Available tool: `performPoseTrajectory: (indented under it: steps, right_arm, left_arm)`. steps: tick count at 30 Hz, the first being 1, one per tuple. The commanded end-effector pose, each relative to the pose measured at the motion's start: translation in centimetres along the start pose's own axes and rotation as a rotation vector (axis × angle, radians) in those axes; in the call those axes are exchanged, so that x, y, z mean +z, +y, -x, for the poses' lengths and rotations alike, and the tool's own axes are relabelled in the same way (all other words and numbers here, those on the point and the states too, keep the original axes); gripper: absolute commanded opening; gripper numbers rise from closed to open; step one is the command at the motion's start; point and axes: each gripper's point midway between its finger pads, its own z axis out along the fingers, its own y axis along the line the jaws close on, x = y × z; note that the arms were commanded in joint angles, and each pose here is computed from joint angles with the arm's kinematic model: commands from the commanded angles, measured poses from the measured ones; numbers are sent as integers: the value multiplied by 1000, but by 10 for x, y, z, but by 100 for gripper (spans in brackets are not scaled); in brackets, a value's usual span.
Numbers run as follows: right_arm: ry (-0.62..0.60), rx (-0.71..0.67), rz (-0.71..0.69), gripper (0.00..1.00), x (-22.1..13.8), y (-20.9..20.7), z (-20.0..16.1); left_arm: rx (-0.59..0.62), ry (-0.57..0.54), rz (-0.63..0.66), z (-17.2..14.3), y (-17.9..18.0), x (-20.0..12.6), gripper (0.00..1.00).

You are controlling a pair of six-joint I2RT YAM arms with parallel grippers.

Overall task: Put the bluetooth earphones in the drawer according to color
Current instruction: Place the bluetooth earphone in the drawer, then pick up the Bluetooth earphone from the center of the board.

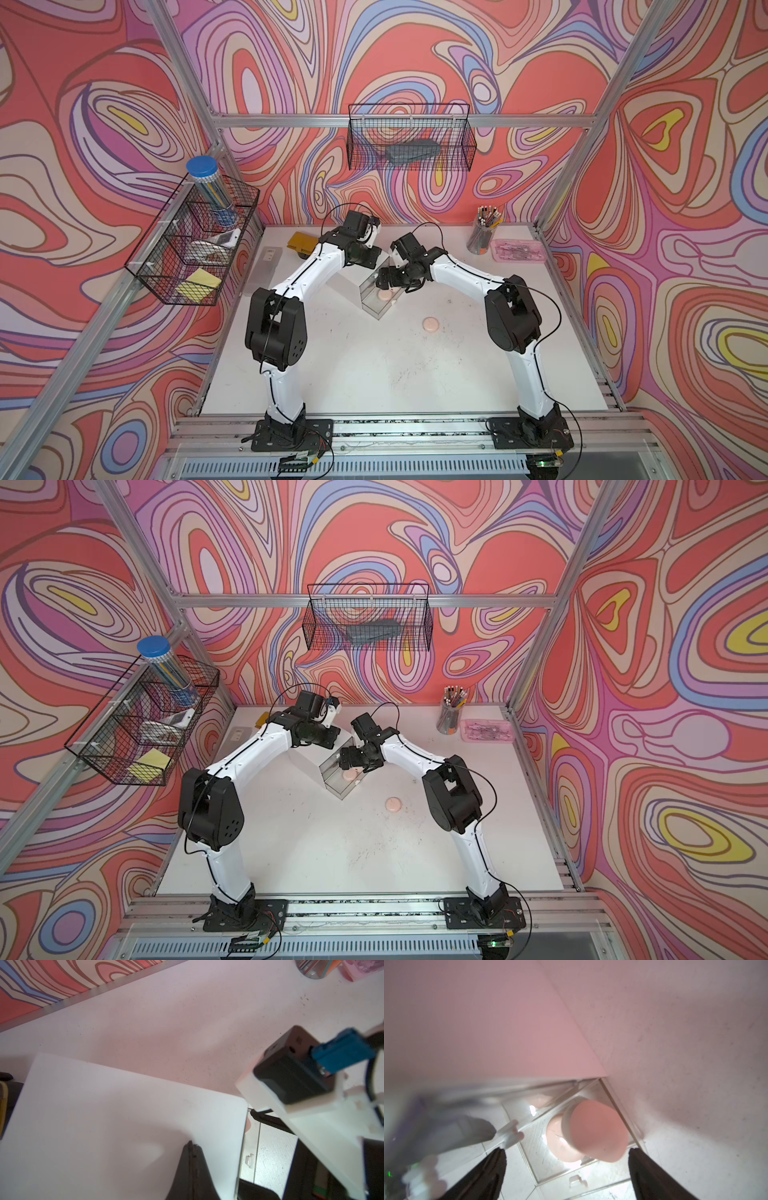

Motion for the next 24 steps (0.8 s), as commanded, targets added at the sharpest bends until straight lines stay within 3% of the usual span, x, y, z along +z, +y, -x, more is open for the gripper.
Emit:
performPoseTrajectory:
  steps: [1,15,24]
  right_arm:
    - [-6,-3,20,98,4,10,-5]
    - [-65,-69,-92,98,-49,-1,-3]
    - [3,-56,-219,98,-74,-33,-45]
  left_arm:
    - [-46,621,-27,-170,-7,42,0]
    - [-45,617,-27,-170,-7,42,0]
    - [-48,618,-27,-170,-7,43,0]
